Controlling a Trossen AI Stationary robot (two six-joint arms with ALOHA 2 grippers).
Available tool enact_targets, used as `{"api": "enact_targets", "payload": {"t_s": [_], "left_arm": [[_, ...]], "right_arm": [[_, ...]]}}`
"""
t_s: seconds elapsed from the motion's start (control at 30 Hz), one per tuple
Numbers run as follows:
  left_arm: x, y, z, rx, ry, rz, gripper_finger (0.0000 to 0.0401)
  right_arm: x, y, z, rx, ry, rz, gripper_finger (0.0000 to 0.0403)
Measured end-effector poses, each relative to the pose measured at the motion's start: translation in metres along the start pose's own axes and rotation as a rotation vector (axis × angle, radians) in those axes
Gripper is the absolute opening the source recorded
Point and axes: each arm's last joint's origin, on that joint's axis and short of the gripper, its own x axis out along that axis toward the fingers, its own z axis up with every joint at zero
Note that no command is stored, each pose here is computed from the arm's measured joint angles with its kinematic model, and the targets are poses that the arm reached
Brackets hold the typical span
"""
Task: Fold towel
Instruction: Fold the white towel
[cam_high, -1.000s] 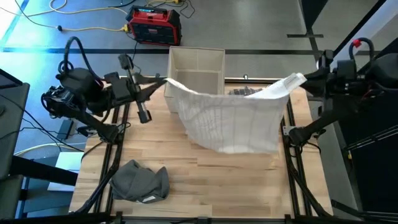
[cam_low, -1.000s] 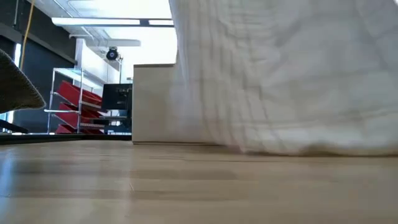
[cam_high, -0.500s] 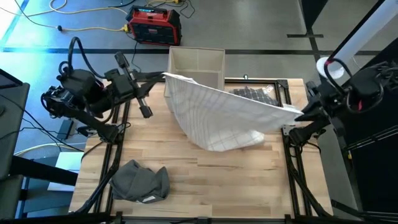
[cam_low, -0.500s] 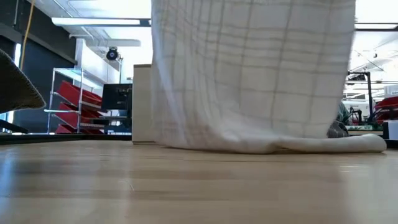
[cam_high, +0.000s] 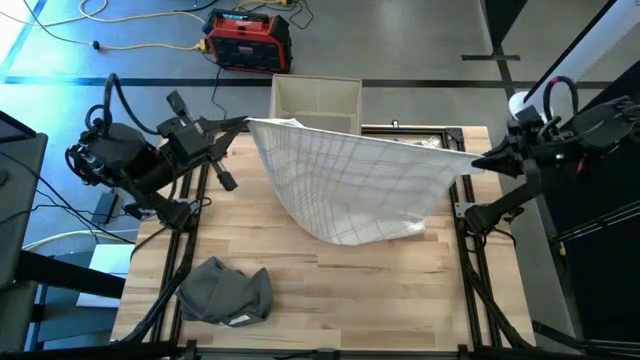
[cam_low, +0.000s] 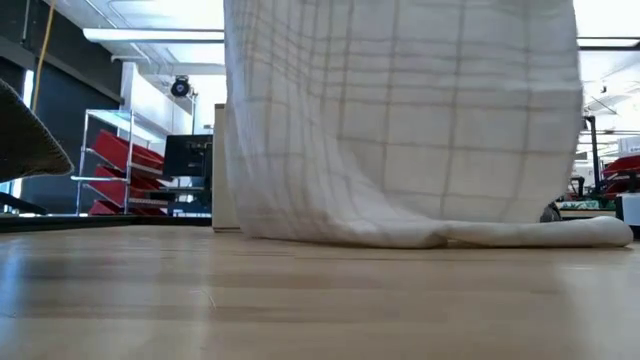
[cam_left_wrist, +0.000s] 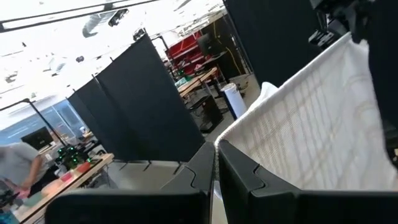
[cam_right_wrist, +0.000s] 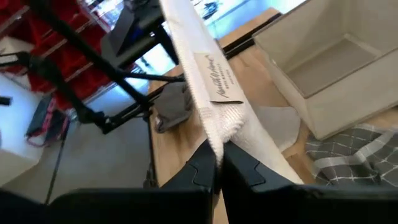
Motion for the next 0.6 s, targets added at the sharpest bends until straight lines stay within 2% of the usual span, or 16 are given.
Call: {"api": "enact_targets", "payload": {"t_s": [0.13, 0.3, 0.43, 0.6], "left_arm": [[-0.009, -0.003, 0.0, 0.016, 0.014, -0.004, 0.0003], [-0.016, -0.004, -0.002, 0.039, 0.064, 0.054, 0.0003], [-0.021, -0.001, -0.002, 0.012, 0.057, 0.038, 0.0003], [-0.012, -0.008, 0.001, -0.023, 0.011, -0.026, 0.0003]], "right_arm": [[0.002, 0.001, 0.0, -0.003, 0.002, 0.002, 0.0], [-0.013, 0.004, 0.015, -0.092, -0.168, 0.063, 0.0], [-0.028, 0.005, 0.027, -0.154, -0.308, 0.09, 0.0], [-0.044, 0.015, 0.049, -0.305, -0.565, 0.152, 0.0]]}}
